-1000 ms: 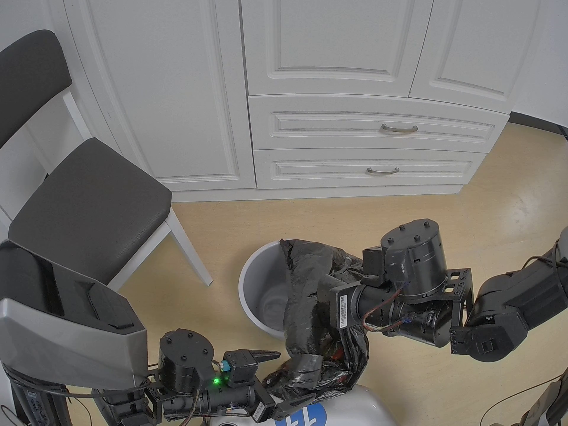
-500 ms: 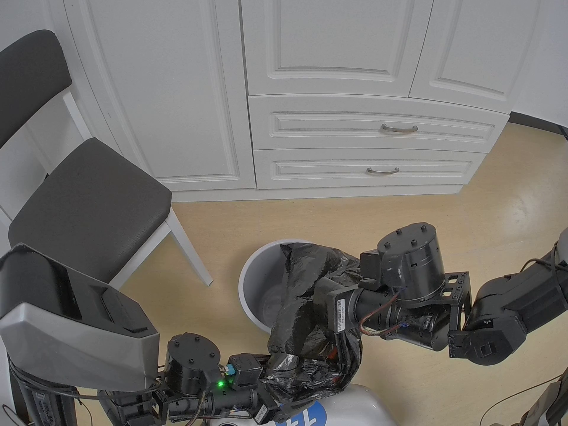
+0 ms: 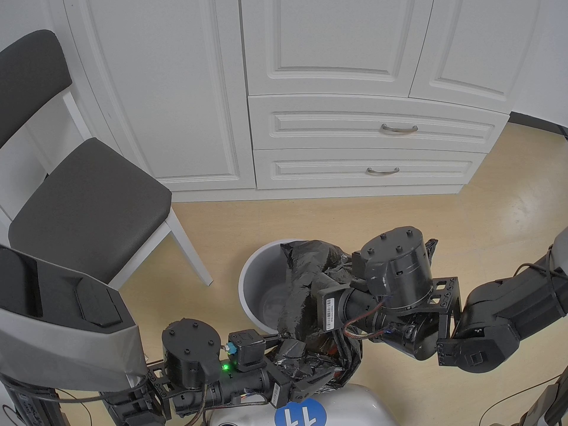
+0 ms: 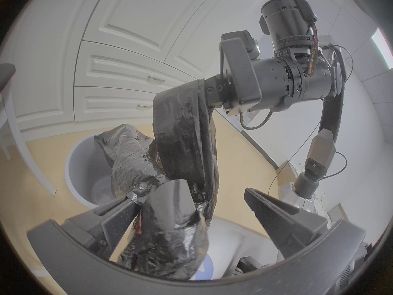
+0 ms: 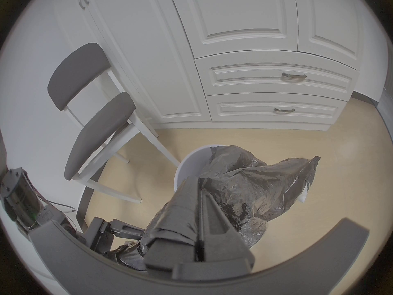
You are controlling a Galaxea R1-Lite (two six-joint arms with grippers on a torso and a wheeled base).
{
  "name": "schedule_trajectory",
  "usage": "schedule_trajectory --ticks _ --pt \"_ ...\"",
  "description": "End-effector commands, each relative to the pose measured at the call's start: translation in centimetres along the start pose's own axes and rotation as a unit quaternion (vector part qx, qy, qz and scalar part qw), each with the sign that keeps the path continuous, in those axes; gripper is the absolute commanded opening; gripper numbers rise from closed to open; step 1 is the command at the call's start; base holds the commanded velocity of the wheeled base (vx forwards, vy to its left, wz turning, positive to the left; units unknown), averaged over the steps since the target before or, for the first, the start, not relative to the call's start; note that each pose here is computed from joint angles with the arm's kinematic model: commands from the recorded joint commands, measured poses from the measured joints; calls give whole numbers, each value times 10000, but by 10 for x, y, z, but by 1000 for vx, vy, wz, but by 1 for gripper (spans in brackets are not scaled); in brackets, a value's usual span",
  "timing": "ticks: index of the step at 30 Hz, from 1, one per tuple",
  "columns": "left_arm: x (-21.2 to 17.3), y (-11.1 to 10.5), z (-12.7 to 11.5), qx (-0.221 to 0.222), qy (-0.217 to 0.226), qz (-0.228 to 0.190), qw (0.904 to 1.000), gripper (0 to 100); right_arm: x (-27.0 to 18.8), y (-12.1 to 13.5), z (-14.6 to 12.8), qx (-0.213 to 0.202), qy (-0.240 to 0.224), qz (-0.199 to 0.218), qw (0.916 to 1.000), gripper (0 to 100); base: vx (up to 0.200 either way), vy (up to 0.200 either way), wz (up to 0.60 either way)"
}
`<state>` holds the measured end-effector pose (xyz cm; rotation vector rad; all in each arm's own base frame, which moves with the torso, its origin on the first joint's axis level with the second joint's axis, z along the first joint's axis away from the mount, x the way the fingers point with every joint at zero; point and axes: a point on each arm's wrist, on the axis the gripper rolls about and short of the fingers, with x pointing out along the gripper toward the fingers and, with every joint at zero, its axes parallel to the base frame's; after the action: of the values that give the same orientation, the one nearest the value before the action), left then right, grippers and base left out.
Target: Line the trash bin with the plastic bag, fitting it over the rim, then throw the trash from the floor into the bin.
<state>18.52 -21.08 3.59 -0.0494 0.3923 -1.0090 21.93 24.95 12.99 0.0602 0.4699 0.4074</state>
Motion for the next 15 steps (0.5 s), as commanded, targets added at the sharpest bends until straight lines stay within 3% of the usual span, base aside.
schedule_trajectory --ticks 1,15 --pt "2 -12 4 49 -103 -106 9999 100 1 2 1 4 -24 8 10000 0 0 0 0" --pt "21 -30 3 151 -283 228 9992 100 8 13 1 142 5 -92 9999 0 0 0 0"
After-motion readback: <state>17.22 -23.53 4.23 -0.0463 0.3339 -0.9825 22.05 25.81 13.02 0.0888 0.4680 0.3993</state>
